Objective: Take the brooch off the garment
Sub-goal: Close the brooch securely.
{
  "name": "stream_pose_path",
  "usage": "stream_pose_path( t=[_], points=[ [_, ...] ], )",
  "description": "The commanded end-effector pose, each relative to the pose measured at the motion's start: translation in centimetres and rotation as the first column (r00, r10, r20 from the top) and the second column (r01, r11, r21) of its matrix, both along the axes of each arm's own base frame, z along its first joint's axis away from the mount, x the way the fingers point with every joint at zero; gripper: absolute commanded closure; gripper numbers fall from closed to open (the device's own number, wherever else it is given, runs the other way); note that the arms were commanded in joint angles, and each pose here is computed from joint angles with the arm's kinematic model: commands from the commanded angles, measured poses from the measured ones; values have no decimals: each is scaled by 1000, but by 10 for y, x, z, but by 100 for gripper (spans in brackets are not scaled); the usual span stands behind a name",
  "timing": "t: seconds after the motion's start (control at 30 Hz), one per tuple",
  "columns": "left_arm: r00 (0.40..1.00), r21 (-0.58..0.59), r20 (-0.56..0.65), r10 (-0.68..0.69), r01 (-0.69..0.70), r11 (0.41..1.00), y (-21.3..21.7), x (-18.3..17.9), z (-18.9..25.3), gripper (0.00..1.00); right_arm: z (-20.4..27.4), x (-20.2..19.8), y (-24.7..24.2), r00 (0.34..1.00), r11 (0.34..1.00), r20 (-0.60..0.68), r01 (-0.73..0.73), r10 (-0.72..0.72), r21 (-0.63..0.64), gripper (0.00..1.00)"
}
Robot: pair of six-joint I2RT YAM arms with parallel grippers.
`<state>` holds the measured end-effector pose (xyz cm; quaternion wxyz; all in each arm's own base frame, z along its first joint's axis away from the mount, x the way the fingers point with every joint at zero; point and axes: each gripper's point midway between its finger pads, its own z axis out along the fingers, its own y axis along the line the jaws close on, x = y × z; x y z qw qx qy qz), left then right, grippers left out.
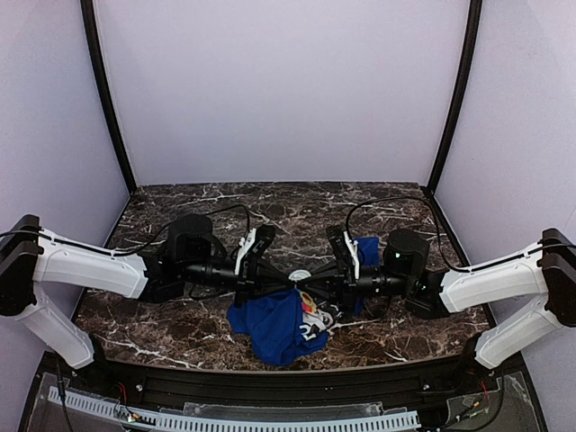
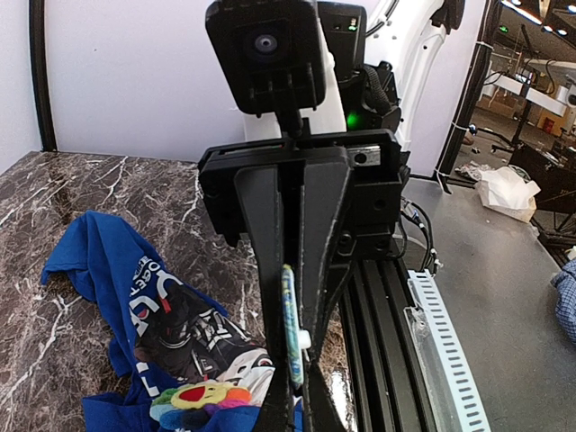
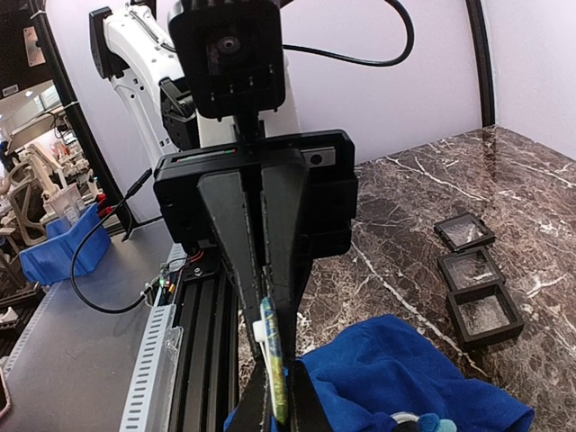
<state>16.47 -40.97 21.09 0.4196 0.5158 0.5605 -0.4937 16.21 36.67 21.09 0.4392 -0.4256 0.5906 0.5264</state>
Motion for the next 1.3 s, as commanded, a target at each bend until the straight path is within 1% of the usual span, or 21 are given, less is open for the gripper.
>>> stream_pose_path(
  t=[0.0,0.1,0.53,0.87,1.27],
  points=[
    [997,6,7,-76,76,997,4,-19,2,99,23,21,0,994,992,-5,112,-112,66,99],
    [997,6,7,-75,75,997,5,-19,2,99,24,22,-2,992,990,-10,122,-122,77,100],
    [998,-1,16,-67,67,998,6,-18,3,99,36,28,-12,983,972,-32,183,-180,146,100],
    [999,-8,20,-28,28,1000,6,-12,5,99,38,23,-10,990,976,-36,143,-139,165,100],
    [999,-24,30,43,-42,999,11,0,7,99,39,21,-12,990,974,-41,142,-137,177,99]
  ],
)
